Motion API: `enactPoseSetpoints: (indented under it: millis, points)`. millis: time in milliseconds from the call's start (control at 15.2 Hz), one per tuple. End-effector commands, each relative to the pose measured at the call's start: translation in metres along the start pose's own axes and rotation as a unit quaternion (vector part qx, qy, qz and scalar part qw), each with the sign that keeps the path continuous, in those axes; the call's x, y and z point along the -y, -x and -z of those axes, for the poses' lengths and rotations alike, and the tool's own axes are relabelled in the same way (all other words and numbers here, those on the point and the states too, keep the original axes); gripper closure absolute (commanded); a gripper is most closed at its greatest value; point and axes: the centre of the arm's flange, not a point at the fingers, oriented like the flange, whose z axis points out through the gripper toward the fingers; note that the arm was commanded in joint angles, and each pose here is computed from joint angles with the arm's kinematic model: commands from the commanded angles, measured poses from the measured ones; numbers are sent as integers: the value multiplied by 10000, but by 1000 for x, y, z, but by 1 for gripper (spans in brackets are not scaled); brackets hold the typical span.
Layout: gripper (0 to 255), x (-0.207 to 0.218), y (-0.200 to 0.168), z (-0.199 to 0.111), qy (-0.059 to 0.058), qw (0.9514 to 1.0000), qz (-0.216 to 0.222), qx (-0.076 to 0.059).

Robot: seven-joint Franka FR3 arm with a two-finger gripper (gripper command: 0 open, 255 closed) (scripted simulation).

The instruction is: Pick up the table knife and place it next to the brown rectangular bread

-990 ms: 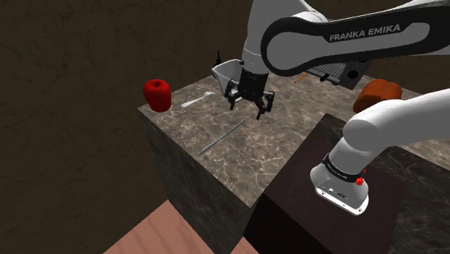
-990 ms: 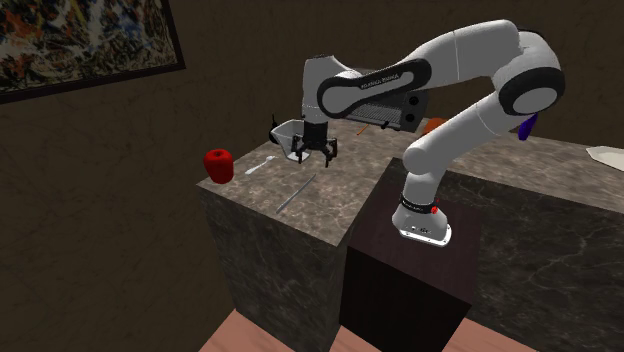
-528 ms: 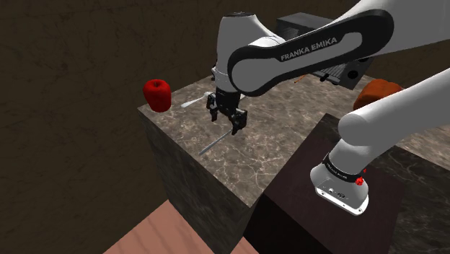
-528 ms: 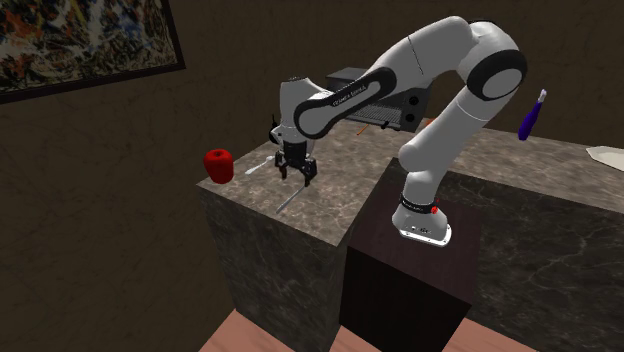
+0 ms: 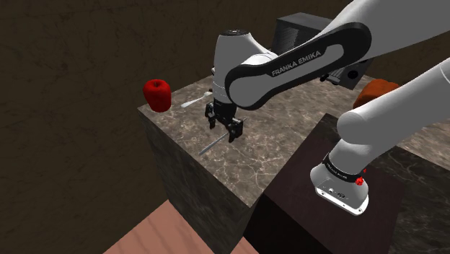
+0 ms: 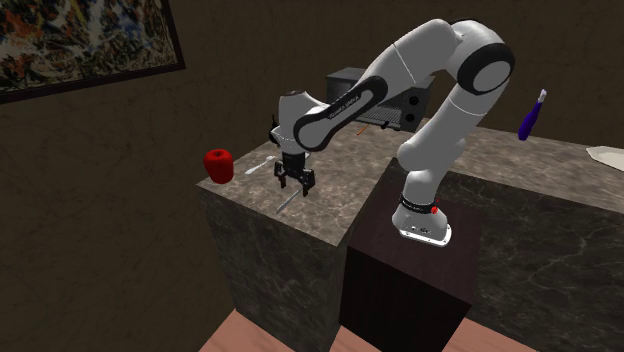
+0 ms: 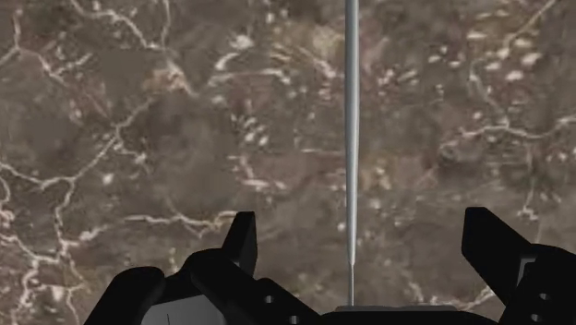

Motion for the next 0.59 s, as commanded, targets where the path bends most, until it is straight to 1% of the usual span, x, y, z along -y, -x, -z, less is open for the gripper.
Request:
enactPoseSetpoints:
  millis: [0, 330, 396, 528]
  points:
    - [0, 0, 1, -2, -2, 10000, 0, 1]
    - [0, 0, 1, -2, -2, 10000, 0, 1]
    - [255, 0, 1, -2, -2, 10000, 0, 1]
    - [255, 0, 1, -2, -2, 10000, 0, 1]
